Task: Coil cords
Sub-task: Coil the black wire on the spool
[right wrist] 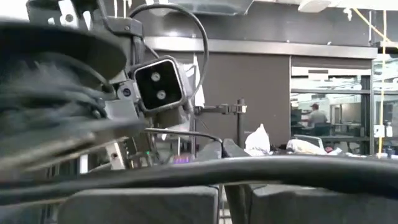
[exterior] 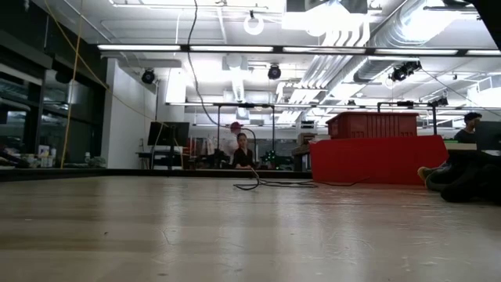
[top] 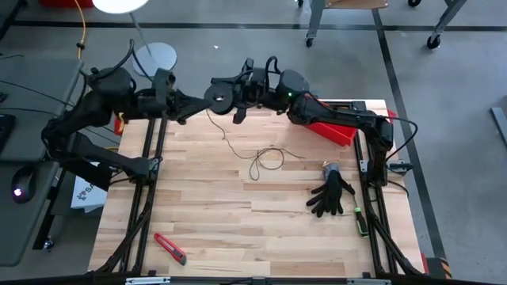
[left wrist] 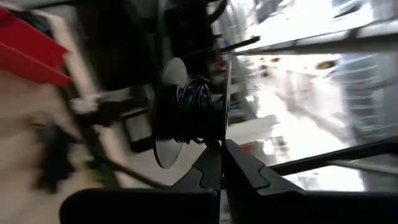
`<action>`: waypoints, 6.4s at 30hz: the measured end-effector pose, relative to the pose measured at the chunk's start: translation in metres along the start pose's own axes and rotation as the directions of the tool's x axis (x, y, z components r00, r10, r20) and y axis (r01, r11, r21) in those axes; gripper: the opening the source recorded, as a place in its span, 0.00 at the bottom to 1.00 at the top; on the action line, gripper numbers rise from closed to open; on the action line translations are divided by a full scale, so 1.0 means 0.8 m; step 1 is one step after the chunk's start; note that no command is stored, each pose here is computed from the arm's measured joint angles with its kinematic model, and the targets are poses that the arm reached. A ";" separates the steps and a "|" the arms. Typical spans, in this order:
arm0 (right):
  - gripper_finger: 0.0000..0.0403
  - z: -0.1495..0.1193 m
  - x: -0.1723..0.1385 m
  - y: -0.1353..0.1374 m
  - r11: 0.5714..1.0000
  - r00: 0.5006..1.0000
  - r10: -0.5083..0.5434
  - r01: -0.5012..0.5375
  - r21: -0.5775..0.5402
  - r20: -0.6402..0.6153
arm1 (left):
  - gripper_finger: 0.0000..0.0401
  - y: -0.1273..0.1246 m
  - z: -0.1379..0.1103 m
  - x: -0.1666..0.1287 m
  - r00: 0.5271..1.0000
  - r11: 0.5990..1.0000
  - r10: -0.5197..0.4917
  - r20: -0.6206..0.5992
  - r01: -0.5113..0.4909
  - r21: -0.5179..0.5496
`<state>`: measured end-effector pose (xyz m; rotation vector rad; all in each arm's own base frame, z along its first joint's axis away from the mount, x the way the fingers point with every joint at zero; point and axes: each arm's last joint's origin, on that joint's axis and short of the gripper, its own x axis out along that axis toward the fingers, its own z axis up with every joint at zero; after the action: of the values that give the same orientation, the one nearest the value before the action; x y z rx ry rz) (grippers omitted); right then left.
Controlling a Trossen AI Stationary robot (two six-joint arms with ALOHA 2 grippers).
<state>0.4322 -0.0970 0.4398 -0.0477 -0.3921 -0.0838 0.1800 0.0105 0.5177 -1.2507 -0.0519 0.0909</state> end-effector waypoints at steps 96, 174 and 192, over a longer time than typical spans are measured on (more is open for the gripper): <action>0.17 0.008 -0.025 0.013 0.945 0.899 -0.298 0.325 0.033 -0.320 | 0.00 -0.042 0.046 0.011 0.938 0.521 0.023 0.347 -0.308 0.796; 0.00 0.013 -0.004 0.124 0.998 0.995 0.056 -0.058 -0.026 -0.077 | 0.00 -0.018 0.079 0.065 0.967 0.968 -0.017 0.253 -0.047 0.245; 0.08 0.001 -0.006 0.123 0.998 0.984 0.048 -0.041 0.040 -0.174 | 0.00 -0.016 0.099 0.059 0.945 0.911 -0.026 0.327 -0.112 0.397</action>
<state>0.4367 0.0017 0.4362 -0.0136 -0.2167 -0.0363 0.2206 0.0859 0.5542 -0.8019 -0.2789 0.3322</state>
